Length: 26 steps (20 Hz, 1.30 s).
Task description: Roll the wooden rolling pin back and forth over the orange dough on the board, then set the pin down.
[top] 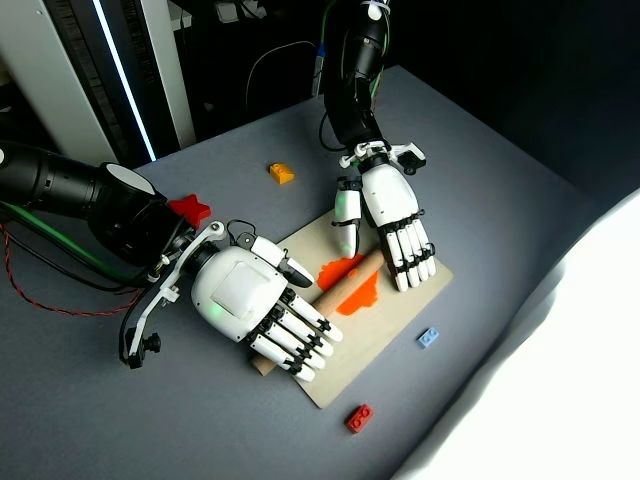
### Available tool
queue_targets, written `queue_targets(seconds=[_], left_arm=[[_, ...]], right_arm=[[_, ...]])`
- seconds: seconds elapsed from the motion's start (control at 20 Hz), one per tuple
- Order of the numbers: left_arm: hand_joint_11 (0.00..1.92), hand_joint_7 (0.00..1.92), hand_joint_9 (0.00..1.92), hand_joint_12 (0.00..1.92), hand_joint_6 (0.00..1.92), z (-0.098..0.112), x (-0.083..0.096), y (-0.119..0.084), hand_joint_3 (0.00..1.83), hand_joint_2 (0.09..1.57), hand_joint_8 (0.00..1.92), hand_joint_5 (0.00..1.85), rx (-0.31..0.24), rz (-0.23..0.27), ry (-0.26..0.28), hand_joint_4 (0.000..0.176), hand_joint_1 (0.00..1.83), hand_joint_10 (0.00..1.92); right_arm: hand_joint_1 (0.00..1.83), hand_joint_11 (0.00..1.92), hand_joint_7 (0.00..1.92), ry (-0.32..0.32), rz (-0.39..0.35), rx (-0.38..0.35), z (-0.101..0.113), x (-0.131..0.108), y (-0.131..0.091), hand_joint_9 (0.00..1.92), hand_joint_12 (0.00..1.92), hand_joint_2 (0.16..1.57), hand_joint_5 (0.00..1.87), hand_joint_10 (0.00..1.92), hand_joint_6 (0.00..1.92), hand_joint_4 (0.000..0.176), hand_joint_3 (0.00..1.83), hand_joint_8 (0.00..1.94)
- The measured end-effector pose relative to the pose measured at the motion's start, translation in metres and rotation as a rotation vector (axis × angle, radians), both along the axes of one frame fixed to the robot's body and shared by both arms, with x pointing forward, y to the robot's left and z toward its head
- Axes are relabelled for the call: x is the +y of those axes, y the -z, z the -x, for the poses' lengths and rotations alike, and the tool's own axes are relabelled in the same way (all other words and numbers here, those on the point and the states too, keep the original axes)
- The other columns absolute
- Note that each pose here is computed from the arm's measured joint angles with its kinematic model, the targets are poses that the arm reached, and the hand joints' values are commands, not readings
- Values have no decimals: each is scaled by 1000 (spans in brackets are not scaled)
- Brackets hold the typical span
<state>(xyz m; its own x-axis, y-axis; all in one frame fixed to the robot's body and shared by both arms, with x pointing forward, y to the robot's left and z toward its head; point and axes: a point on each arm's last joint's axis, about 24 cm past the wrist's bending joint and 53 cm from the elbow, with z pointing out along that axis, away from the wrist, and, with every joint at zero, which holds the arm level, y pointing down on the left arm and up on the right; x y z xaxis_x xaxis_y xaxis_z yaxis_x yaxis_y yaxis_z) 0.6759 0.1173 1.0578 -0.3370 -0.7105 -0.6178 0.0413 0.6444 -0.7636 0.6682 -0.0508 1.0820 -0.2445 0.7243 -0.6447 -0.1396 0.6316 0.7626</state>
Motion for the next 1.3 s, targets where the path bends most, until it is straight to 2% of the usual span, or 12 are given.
queue_targets(seconds=[0.3, 0.35, 0.6, 0.75, 0.95, 1.1, 1.25, 1.3], left_arm=[[0, 154, 139, 155, 1, 3, 1, -2, 0, 1420, 0, 109, 7, 1, 4, 0, 0, 1], [0, 195, 173, 245, 7, 4, 2, -3, 0, 1415, 2, 151, 9, 2, 5, 0, 0, 7], [0, 165, 147, 152, 2, 7, 0, -3, 0, 1419, 0, 113, 16, 5, 12, 0, 0, 1], [0, 174, 164, 237, 3, 11, 2, -1, 1, 1420, 1, 126, 21, 2, 12, 0, 0, 4], [0, 189, 172, 231, 5, 18, 2, 0, 0, 1418, 6, 137, 24, 2, 14, 0, 0, 6], [0, 143, 130, 133, 1, 22, 4, 2, 0, 1419, 1, 107, 26, 2, 11, 0, 0, 2], [0, 172, 156, 254, 3, 24, 3, 2, 0, 1418, 1, 137, 25, 3, 18, 0, 0, 4], [0, 175, 159, 257, 3, 24, 3, 2, 0, 1419, 1, 136, 24, 3, 19, 0, 0, 5]], right_arm=[[0, 0, 295, 4, 10, 1, 5, -2, 1, 246, 514, 1530, 285, 5, 7, 0, 1, 4], [0, 0, 294, 1, 17, -1, 6, -1, 2, 239, 517, 1530, 287, 2, 7, 0, 1, 3], [0, 0, 275, 2, 28, 2, 9, -3, 4, 230, 501, 1541, 272, 2, 2, 0, 4, 0], [0, 0, 283, 4, 32, 0, 11, -4, 5, 234, 529, 1540, 277, 3, 4, 0, 2, 3], [0, 0, 283, 5, 38, 0, 13, -4, 5, 234, 532, 1538, 282, 3, 6, 0, 1, 3], [0, 0, 286, 2, 40, 1, 15, -3, 4, 234, 536, 1535, 279, 7, 7, 0, 0, 4], [0, 0, 308, 0, 40, 2, 18, -1, 3, 253, 591, 1533, 299, 11, 11, 0, 0, 7], [0, 0, 300, -2, 40, 1, 19, -1, 3, 242, 554, 1533, 294, 5, 7, 0, 0, 2]])
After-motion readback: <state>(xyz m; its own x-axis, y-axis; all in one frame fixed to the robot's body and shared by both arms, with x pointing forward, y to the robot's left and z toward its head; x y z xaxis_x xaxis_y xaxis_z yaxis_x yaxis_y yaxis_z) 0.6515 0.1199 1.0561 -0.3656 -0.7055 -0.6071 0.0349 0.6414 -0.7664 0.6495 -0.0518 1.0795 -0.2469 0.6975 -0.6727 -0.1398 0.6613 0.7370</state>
